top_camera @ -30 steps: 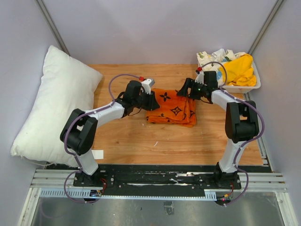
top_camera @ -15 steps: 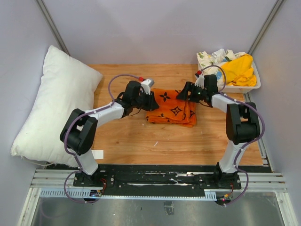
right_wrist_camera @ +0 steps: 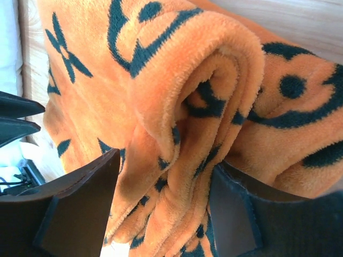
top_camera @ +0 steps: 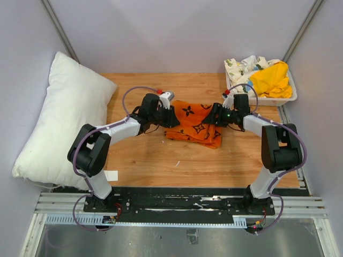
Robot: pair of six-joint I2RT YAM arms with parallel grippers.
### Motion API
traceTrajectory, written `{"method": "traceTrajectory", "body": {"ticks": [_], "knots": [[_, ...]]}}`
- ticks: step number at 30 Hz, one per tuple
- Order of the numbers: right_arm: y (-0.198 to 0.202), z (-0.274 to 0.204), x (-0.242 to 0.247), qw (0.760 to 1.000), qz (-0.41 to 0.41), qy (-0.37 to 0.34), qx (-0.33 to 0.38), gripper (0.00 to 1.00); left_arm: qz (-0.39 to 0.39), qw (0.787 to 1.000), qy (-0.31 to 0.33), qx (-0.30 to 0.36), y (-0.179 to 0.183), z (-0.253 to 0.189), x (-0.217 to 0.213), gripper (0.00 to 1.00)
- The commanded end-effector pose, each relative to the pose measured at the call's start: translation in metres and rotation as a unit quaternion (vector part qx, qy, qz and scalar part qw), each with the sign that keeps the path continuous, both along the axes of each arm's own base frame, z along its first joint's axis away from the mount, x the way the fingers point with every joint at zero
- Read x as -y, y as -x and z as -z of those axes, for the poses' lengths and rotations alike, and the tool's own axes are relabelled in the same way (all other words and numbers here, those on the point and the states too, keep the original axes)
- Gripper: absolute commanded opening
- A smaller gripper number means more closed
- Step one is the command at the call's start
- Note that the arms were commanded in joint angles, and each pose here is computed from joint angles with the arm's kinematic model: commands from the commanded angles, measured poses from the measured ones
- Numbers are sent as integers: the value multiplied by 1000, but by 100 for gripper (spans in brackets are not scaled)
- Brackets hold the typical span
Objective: Remove the pillowcase from the pillow
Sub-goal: Fold the pillowcase at the center of the board.
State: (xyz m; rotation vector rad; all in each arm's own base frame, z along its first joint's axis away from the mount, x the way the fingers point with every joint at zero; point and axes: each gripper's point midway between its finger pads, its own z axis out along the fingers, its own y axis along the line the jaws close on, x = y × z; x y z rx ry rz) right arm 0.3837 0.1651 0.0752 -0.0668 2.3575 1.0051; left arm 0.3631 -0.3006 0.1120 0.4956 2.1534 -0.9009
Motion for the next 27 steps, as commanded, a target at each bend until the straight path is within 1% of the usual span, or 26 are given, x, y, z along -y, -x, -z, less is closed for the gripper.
{"method": "traceTrajectory", "body": {"ticks": [1, 2, 3, 4, 6, 7, 8, 9, 13, 16, 17, 20, 24, 27], "knots": [[8, -17, -14, 999, -21, -25, -8, 61, 4, 1000, 15, 21, 2, -16, -2, 28], [7, -20, -15, 999, -21, -29, -6, 58, 4, 1000, 15, 21, 3, -16, -2, 28], [6, -25, -16, 999, -21, -30, -3, 51, 2, 1000, 13, 21, 3, -15, -4, 28], [5, -30, -16, 999, -20, -31, 0, 44, 1, 1000, 13, 23, 3, -16, -4, 28], [4, -41, -16, 999, -19, -31, 4, 24, 0, 1000, 11, 23, 4, -16, -5, 28], [4, -47, -15, 999, -19, -31, 7, 13, -1, 1000, 11, 24, 3, -16, -6, 28], [5, -53, -15, 999, -18, -30, 7, 5, -1, 1000, 11, 25, 3, -17, -6, 28], [6, -60, -15, 999, -17, -30, 9, 1, -2, 1000, 12, 27, 2, -19, -6, 28], [12, -96, -13, 999, -15, -33, 24, 1, -6, 999, 17, 37, -2, -29, -7, 28], [15, -102, 2, 999, 11, -30, 20, 1, -7, 999, 20, 44, -5, -37, -6, 29], [15, -97, 9, 999, 21, -29, 13, 1, -7, 999, 21, 46, -6, -38, -6, 29], [17, -59, 30, 998, 54, -20, -37, 1, -5, 999, 23, 41, -9, -36, -3, 29], [29, -12, 29, 993, 54, -25, -100, 1, -6, 999, 25, 37, -14, -32, 1, 29], [35, 10, 28, 990, 57, -25, -123, 1, -9, 999, 28, 41, -18, -35, 2, 29]]}}
